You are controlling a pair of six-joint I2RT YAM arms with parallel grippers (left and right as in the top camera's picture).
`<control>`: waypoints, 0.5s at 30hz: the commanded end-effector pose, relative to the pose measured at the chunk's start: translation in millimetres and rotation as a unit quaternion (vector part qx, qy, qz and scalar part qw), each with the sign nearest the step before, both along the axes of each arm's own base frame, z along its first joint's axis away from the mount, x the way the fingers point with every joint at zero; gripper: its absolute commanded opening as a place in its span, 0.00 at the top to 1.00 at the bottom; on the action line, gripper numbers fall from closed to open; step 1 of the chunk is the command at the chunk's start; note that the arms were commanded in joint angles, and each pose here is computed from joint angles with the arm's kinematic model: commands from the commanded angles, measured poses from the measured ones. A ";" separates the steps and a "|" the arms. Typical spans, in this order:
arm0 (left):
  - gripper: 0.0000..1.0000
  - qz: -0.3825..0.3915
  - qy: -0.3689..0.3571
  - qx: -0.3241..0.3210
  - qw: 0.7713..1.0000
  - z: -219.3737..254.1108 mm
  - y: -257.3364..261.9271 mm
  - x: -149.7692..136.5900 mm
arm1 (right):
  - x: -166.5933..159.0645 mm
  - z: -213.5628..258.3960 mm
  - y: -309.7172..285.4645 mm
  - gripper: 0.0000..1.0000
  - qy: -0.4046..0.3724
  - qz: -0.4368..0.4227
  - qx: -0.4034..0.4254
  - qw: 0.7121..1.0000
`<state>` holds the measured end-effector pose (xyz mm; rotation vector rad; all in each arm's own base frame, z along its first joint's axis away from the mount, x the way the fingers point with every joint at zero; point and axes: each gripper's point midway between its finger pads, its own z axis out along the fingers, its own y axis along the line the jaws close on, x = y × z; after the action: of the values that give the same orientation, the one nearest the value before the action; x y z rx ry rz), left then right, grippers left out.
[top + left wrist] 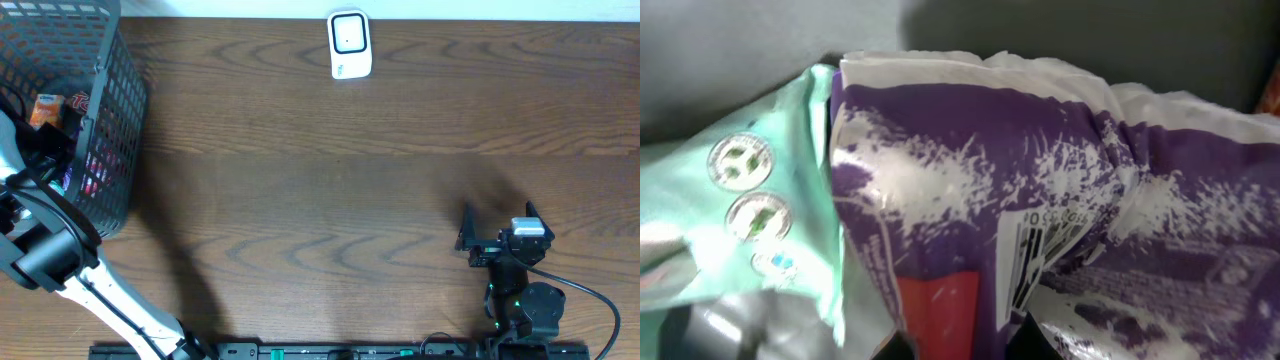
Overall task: Scan the item barcode
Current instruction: 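Grasp the purple Carefree package and lift it out of the basket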
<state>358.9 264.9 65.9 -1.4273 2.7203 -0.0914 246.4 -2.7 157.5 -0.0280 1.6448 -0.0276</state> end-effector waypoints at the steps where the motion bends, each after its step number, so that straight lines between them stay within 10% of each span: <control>1: 0.93 0.026 -0.081 0.059 0.995 79.0 10.0 10.6 | -0.2 -0.5 2.2 0.01 -0.001 0.005 -0.004 1.000; 15: 0.93 0.011 -0.500 0.181 0.847 389.3 -61.4 -3.2 | -0.2 -0.5 2.2 0.01 -0.001 0.005 -0.004 1.000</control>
<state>353.3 231.3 435.0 -0.9515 1.7682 -0.0744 246.4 -2.7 157.3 -0.0283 1.6452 -0.0273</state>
